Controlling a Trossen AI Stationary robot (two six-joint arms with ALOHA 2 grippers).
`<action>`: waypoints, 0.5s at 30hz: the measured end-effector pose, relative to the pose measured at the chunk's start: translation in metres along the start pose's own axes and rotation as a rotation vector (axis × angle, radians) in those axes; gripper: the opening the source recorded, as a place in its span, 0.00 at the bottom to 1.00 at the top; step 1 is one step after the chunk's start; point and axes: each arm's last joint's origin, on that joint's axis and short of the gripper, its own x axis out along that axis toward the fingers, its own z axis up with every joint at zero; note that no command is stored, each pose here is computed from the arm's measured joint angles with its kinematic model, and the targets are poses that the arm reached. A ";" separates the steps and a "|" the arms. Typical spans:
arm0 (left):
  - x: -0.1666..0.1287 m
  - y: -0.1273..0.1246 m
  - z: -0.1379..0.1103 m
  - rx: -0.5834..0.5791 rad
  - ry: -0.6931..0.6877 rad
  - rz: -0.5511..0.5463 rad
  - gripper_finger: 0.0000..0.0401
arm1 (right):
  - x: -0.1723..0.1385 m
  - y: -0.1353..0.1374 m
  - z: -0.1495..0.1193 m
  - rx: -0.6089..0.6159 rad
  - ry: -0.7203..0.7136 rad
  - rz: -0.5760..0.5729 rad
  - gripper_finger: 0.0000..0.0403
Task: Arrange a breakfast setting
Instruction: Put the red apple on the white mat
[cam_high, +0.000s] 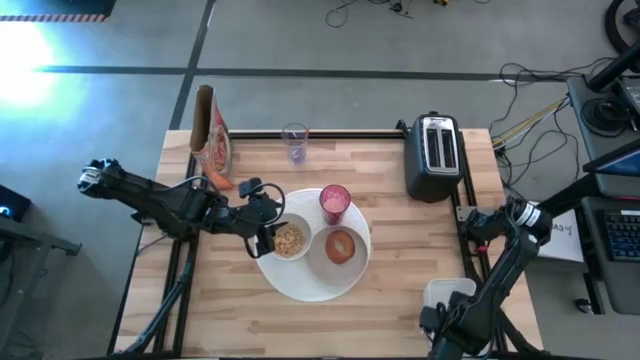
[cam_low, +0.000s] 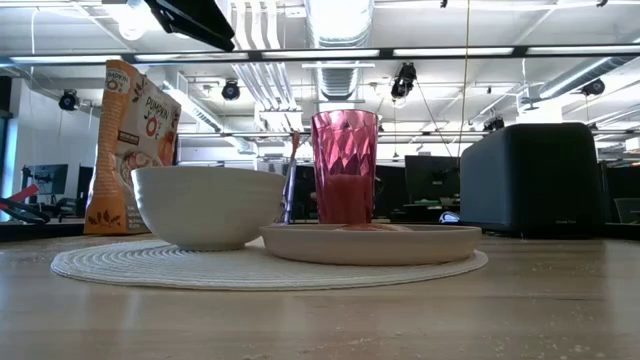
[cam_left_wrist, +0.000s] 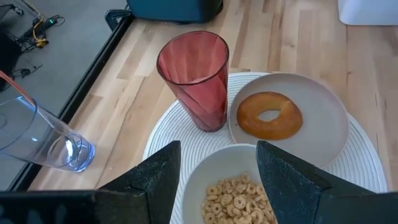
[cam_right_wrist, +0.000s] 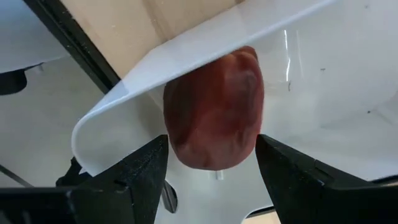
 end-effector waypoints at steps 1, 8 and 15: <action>0.000 0.000 0.000 0.004 -0.001 0.000 0.48 | 0.000 0.000 0.000 -0.009 -0.001 0.003 0.58; 0.000 0.000 0.001 0.009 -0.008 -0.002 0.48 | 0.003 0.002 0.003 -0.053 -0.053 0.021 0.58; 0.000 0.000 0.001 0.009 -0.008 -0.002 0.48 | 0.004 0.002 0.005 -0.054 -0.107 0.022 0.58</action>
